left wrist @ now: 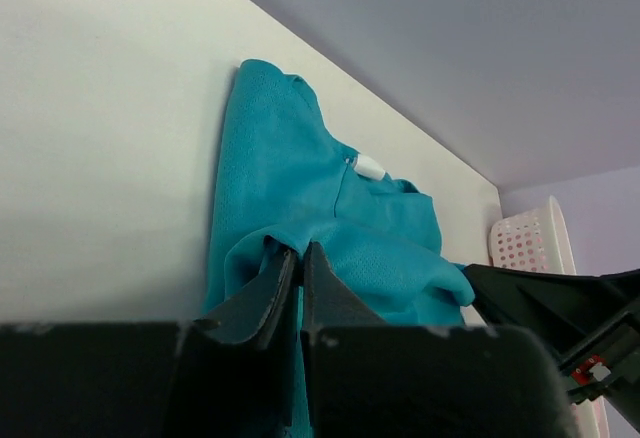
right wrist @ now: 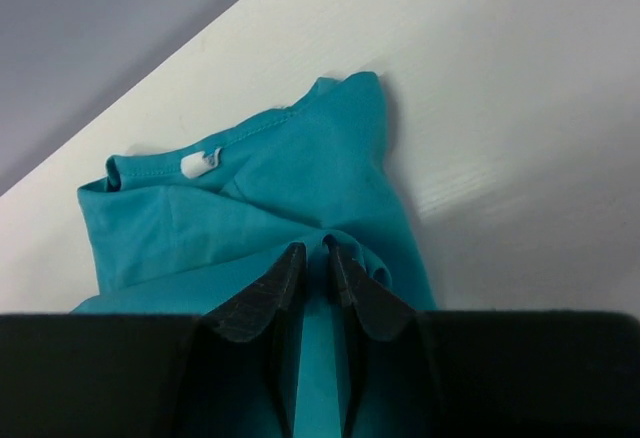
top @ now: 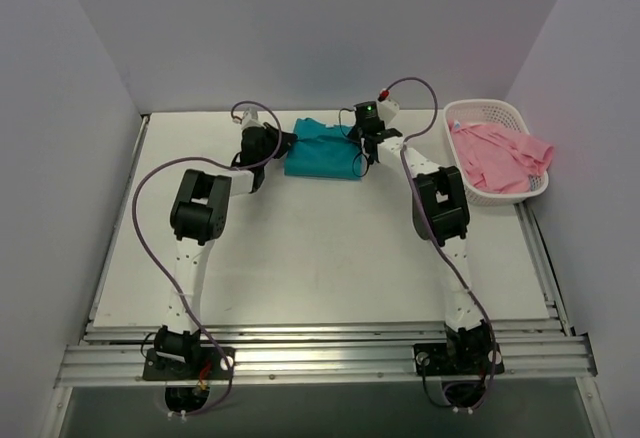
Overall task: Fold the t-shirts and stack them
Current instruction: Fold the tshirt
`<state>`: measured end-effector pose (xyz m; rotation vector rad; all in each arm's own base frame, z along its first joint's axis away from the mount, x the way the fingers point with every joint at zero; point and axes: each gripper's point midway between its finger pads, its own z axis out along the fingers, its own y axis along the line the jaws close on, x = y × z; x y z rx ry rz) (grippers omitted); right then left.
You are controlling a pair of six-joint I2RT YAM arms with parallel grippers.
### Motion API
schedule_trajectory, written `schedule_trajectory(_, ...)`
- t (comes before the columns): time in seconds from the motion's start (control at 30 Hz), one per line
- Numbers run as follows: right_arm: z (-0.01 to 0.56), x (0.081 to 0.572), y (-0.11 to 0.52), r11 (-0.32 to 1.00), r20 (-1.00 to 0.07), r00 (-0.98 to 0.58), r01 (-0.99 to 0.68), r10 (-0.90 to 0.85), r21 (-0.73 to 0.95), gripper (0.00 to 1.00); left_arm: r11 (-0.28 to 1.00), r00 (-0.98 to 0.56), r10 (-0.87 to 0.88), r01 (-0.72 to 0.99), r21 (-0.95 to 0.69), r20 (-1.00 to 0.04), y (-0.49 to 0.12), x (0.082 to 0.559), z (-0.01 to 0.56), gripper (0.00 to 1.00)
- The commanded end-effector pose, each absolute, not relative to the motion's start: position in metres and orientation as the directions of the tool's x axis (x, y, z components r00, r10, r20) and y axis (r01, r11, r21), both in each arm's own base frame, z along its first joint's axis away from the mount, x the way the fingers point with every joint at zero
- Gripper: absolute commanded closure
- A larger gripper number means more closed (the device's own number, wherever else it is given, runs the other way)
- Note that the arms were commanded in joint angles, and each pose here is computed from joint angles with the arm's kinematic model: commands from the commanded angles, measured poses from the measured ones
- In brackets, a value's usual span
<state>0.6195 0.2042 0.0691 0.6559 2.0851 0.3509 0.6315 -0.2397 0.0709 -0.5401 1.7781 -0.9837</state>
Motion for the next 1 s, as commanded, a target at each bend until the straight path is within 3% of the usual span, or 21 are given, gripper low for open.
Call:
schedule_trajectory(0.0,0.07,0.641,0.189,0.795,-0.677,-0.417,0.322,0.607,0.514,0.84,0.519,-0.392,-0.73,0.217,-0.827,-0.56,-0.25,0.648,0.11,0.89)
schedule_trajectory(0.07,0.058,0.648,0.183,0.784,-0.672,-0.403,0.334,0.621,0.524,0.57,0.524,-0.388,-0.72,0.239,-0.817,-0.575,-0.252,0.656,0.111,0.79)
schedule_trajectory(0.1,0.05,0.649,0.18,0.781,-0.67,-0.402,0.343,0.624,0.522,0.34,0.527,-0.387,-0.716,0.247,-0.813,-0.581,-0.253,0.658,0.112,0.6)
schedule_trajectory(0.17,0.049,0.654,0.175,0.767,-0.667,-0.379,0.35,0.641,0.538,0.17,0.53,-0.377,-0.708,0.276,-0.802,-0.597,-0.256,0.663,0.115,0.34)
schedule_trajectory(0.2,0.047,0.656,0.174,0.764,-0.667,-0.374,0.352,0.645,0.541,0.06,0.54,-0.366,-0.701,0.288,-0.791,-0.612,-0.256,0.666,0.117,0.01)
schedule_trajectory(0.23,0.051,0.658,0.174,0.761,-0.669,-0.365,0.347,0.648,0.548,0.04,0.542,-0.354,-0.701,0.299,-0.785,-0.619,-0.255,0.67,0.122,0.06)
schedule_trajectory(0.47,0.096,0.654,0.165,0.763,-0.705,-0.299,0.329,0.643,0.556,0.03,0.526,-0.283,-0.716,0.382,-0.76,-0.638,-0.238,0.668,0.184,0.06)
schedule_trajectory(0.77,0.18,0.626,0.173,0.782,-0.736,-0.267,0.25,0.623,0.571,0.03,0.532,-0.211,-0.727,0.428,-0.731,-0.653,-0.218,0.607,0.259,0.06)
schedule_trajectory(0.8,0.181,0.625,0.179,0.786,-0.737,-0.275,0.243,0.617,0.568,0.03,0.535,-0.186,-0.729,0.446,-0.717,-0.659,-0.214,0.597,0.277,0.06)
schedule_trajectory(0.97,0.16,0.623,0.199,0.811,-0.738,-0.337,0.23,0.585,0.538,0.04,0.568,-0.189,-0.725,0.38,-0.731,-0.662,-0.196,0.572,0.261,0.06)
